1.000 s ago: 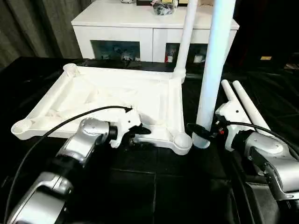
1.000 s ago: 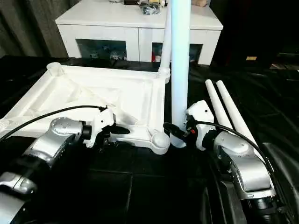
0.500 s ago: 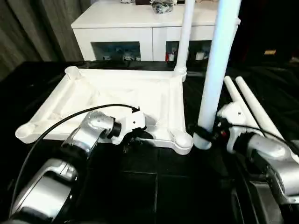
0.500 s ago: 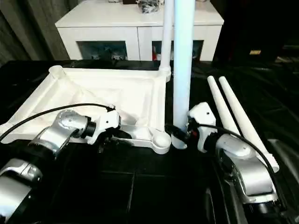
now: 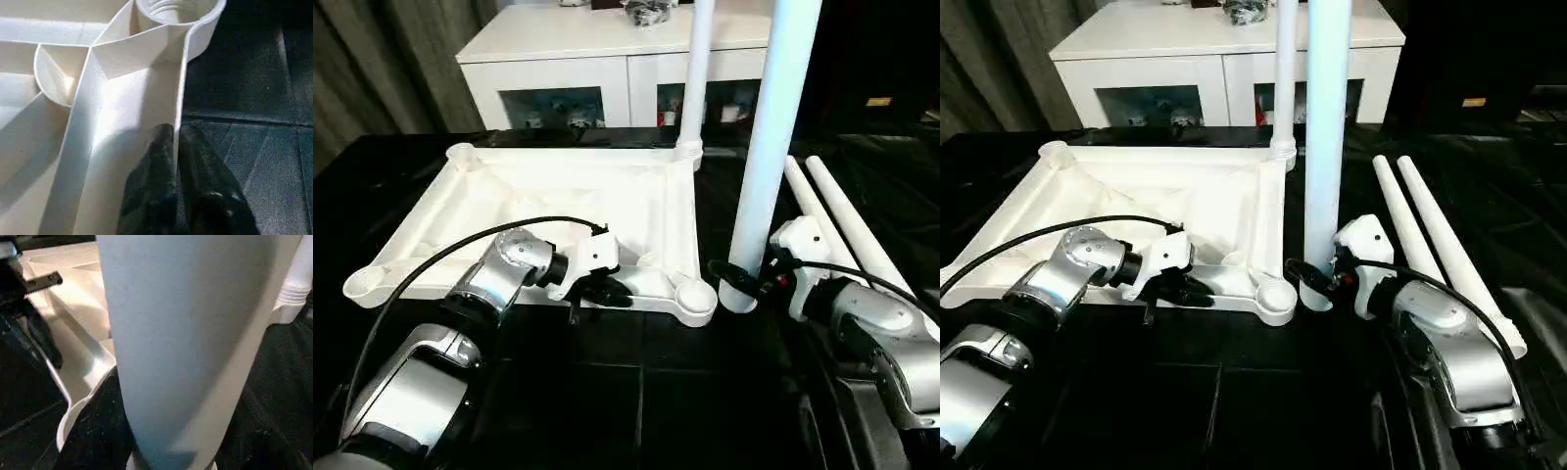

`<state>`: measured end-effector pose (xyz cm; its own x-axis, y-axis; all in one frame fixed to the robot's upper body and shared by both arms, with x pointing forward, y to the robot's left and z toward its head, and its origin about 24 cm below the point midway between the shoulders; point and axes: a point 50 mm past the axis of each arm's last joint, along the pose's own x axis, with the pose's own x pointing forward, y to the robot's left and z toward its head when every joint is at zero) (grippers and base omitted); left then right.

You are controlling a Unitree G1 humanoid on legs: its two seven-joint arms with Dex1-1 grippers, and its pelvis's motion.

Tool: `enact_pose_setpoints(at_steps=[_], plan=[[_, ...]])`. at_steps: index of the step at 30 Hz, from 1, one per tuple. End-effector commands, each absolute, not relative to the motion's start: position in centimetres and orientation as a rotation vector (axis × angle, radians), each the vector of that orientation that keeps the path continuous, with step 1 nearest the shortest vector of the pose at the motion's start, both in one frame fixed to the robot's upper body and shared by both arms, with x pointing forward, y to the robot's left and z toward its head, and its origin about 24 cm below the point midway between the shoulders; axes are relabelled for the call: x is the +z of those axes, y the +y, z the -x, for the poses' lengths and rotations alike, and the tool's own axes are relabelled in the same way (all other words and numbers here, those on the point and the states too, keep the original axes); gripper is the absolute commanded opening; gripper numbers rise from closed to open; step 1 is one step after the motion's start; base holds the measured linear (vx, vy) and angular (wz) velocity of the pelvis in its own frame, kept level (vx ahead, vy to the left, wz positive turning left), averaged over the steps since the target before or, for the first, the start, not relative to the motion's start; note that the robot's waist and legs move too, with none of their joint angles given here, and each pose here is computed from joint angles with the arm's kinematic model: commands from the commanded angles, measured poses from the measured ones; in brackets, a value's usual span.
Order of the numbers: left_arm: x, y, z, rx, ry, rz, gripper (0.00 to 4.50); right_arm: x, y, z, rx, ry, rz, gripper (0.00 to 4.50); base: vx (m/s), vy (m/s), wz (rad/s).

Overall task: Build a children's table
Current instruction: Insert table leg to table base

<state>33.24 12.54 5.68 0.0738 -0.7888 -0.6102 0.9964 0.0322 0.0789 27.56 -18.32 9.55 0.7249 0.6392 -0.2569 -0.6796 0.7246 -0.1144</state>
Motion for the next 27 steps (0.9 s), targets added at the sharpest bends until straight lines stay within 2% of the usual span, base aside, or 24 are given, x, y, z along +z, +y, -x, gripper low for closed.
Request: enact_pose_setpoints(at_steps=[1, 5, 9, 12, 16, 17, 20, 25, 27], plan=[[3.9, 14.4, -32.4, -1.404, 0.568, -0.566, 0.09, 10.2, -18.0, -27.9, 0.733, 0.170, 0.213, 1.86, 0.000, 0.000, 0.00], [2.1, 16.4, -30.8, -1.303, 0.620, -0.550, 0.04, 10.4, -17.8, -28.4, 0.720, 0.159, 0.191, 1.86, 0.000, 0.000, 0.00], [1.8, 17.1, -30.3, -1.187, 0.623, -0.495, 0.04, 10.6, -17.8, -28.9, 0.705, 0.155, 0.167, 1.86, 0.000, 0.000, 0.00], [2.1, 17.1, -29.2, -1.092, 0.616, -0.452, 0.04, 10.9, -17.7, -29.4, 0.689, 0.163, 0.078, 1.86, 0.000, 0.000, 0.00], [2.7, 16.1, -28.3, -1.063, 0.588, -0.430, 0.04, 11.1, -17.4, -29.8, 0.714, 0.190, -0.012, 1.86, 0.000, 0.000, 0.00], [2.9, 15.1, -28.0, -1.091, 0.557, -0.382, 0.04, 11.2, -17.0, -29.9, 0.749, 0.207, -0.074, 1.86, 0.000, 0.000, 0.00], [2.9, 14.1, -27.6, -1.127, 0.538, -0.382, 0.04, 11.3, -16.6, -30.1, 0.803, 0.226, -0.122, 1.86, 0.000, 0.000, 0.00], [3.3, 13.2, -27.2, -1.139, 0.541, -0.382, 0.04, 11.6, -15.8, -30.9, 0.897, 0.250, -0.182, 1.86, 0.000, 0.000, 0.00], [3.4, 13.1, -27.3, -1.139, 0.538, -0.405, 0.04, 11.3, -15.5, -31.1, 0.925, 0.266, -0.149, 1.86, 0.000, 0.000, 0.00]])
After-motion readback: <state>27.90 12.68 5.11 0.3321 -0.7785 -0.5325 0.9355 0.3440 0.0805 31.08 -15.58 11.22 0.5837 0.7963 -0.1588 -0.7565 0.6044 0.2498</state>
